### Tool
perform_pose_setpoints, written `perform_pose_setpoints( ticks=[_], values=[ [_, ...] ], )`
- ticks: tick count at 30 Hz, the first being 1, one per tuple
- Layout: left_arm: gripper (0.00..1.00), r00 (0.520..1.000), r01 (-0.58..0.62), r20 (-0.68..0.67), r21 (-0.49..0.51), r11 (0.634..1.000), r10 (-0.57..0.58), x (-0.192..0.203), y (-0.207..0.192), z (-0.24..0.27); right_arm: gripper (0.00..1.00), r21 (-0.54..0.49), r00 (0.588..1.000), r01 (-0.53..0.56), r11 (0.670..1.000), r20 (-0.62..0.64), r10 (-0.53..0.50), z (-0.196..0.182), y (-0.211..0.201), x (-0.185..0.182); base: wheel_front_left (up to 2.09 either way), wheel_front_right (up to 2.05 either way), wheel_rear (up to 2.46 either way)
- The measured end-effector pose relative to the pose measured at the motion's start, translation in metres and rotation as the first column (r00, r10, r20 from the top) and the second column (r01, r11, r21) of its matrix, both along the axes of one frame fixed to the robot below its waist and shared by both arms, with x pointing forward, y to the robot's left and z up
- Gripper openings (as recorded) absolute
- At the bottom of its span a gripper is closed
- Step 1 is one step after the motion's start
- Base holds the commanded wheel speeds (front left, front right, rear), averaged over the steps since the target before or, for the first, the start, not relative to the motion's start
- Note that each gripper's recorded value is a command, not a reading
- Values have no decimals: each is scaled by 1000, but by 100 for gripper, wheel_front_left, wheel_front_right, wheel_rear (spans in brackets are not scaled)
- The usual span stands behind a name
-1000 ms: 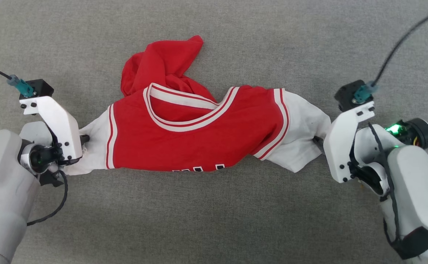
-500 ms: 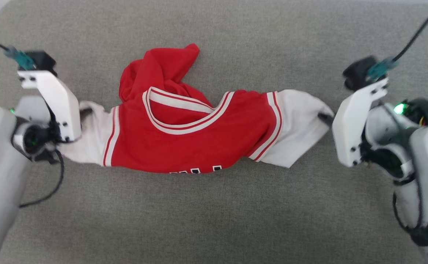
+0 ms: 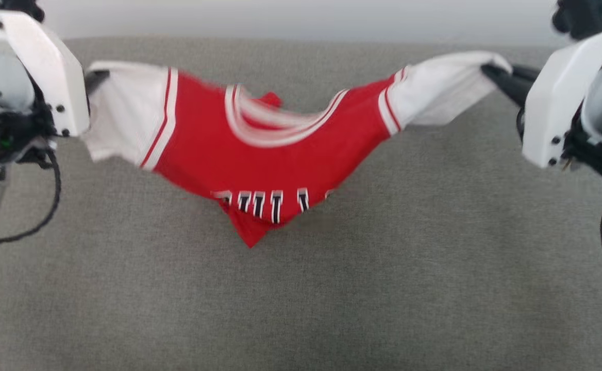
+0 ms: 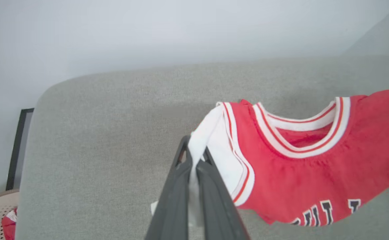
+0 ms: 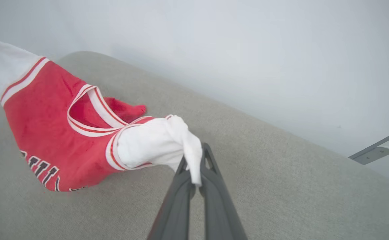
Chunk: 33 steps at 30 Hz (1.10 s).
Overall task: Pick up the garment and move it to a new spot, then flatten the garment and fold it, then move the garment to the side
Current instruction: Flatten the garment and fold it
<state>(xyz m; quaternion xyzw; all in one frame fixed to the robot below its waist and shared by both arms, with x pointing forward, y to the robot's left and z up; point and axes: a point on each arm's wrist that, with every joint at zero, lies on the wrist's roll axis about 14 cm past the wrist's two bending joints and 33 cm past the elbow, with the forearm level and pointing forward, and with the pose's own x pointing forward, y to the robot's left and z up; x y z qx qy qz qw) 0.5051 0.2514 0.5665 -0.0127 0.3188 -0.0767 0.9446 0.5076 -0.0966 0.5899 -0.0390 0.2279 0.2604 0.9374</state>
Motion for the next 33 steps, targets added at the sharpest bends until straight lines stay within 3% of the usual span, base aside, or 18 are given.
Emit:
perform_pose_setpoints(
  ticks=[8,18,33],
  values=[
    [0,980,21,198,23,1000,-26,-3,-11,86,0,46,971,0,999,240,-11,88,-4,-8,0,0,0],
    [0,936,23,350,43,999,-37,-10,-18,154,0,90,901,33,995,428,-69,159,-25,-17,0,0,0],
    [0,894,-3,447,67,998,-28,-2,-11,187,0,125,843,96,987,518,-148,188,-45,-3,0,0,0]
  ],
)
